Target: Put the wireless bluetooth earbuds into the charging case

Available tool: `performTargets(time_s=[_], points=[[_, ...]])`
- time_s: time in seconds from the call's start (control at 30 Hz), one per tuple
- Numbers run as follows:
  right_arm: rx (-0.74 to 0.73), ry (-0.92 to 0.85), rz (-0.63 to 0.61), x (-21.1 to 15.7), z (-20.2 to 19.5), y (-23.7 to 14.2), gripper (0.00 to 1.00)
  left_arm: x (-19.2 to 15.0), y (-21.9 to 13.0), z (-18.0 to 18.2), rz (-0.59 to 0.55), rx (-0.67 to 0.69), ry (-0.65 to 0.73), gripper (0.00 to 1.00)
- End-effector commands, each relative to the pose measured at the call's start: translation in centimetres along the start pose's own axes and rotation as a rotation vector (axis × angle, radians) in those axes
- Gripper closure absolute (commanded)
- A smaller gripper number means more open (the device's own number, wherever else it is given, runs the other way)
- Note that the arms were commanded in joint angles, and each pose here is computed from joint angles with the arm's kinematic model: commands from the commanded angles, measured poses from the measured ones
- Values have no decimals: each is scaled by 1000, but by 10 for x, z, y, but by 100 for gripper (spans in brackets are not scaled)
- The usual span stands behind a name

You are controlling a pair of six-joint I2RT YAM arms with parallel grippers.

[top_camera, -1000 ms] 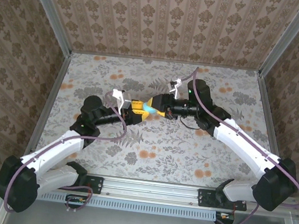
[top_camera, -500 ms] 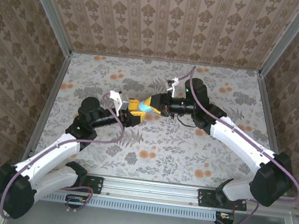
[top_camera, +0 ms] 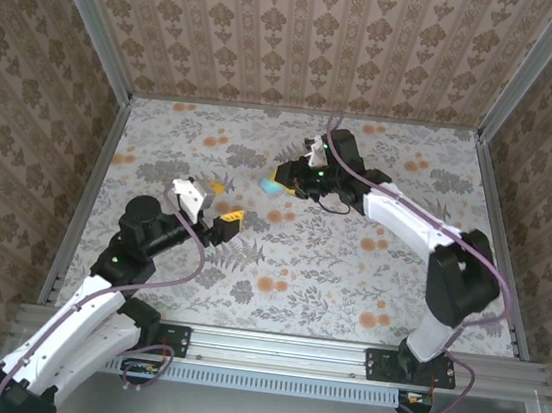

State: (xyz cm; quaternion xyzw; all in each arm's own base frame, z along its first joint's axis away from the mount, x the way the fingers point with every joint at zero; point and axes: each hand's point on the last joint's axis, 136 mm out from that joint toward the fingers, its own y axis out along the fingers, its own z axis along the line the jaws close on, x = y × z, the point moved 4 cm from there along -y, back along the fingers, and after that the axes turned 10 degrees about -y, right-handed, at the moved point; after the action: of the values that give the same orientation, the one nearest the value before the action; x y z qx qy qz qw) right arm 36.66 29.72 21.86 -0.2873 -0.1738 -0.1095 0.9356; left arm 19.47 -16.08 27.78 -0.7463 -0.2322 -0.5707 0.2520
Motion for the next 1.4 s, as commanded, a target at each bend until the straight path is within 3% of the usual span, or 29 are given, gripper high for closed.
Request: performTargets(time_s=[0.0,0.3,0.63,0.93,1.17,1.37], points=[[-58,-32,7,13,-26,30,76,-16,-9,14,61,104,-7,23],[-84,64,29,43,-87,105,75,-29,-25,17,47,147,-57,23],[-206,83,83,35,-134,126,70,-34,-17,22,43,150,-64,23],[-313,23,116,32,-138,106,59,-34,-9,32,51,164,-67,23],[-375,-56,104,43,-121,66,52,-34,-6,37,54,180,-87,24],[-434,-119,69,51,-114,17,49,-34,-4,51,55,250,-234,26]])
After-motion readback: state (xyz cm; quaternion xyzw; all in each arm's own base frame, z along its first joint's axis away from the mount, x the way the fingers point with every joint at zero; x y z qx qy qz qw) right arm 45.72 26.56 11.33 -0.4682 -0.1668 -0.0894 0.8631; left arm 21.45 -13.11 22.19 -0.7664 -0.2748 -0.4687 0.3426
